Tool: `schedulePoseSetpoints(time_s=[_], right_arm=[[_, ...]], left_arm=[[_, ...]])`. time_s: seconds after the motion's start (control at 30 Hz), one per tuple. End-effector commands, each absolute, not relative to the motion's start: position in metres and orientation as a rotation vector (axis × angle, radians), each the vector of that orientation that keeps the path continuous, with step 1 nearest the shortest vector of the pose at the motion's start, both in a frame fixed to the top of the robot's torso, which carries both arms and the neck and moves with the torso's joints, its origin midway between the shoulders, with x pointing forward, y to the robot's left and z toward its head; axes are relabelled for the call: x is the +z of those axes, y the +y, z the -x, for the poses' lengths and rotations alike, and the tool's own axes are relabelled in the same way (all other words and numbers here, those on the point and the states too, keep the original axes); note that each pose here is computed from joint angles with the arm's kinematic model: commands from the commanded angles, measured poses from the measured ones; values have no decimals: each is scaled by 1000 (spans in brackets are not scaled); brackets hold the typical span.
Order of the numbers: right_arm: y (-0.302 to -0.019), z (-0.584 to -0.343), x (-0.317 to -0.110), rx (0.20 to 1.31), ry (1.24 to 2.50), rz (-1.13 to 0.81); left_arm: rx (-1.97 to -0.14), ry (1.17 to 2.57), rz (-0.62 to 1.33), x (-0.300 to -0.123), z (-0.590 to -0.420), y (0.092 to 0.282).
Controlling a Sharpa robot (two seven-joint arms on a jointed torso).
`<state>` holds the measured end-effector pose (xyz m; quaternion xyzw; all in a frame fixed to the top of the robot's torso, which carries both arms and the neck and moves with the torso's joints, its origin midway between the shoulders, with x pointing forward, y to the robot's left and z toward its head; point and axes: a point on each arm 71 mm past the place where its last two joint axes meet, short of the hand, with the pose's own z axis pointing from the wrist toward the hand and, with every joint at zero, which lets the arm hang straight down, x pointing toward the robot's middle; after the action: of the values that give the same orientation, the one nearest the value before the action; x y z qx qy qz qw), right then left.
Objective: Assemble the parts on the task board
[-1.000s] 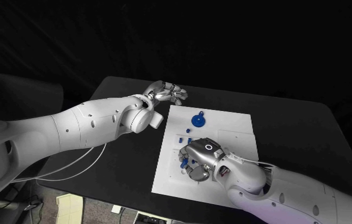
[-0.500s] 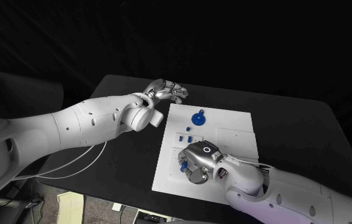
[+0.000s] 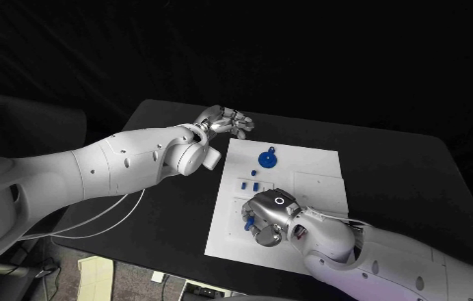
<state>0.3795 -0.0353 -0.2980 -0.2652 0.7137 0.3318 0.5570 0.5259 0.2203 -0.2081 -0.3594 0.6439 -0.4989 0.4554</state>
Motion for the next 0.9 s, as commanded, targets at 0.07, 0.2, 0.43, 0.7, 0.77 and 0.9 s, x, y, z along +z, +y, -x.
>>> schedulePoseSetpoints(time_s=[0.07,0.2,0.43,0.7,0.77,0.9], right_arm=[[-34,-378,-300,766,1683,657],[-34,-378,-302,746,1695,677],[-33,-377,-306,720,1699,710],[-28,-372,-310,717,1703,744],[-26,-371,-310,716,1701,749],[-23,-369,-309,723,1698,752]], left_arm=[[-1250,1589,882,-207,-526,218],[-1250,1590,882,-207,-526,218],[-1250,1590,882,-207,-526,217],[-1251,1591,881,-207,-526,217],[-1251,1591,881,-207,-526,217],[-1251,1591,882,-207,-526,217]])
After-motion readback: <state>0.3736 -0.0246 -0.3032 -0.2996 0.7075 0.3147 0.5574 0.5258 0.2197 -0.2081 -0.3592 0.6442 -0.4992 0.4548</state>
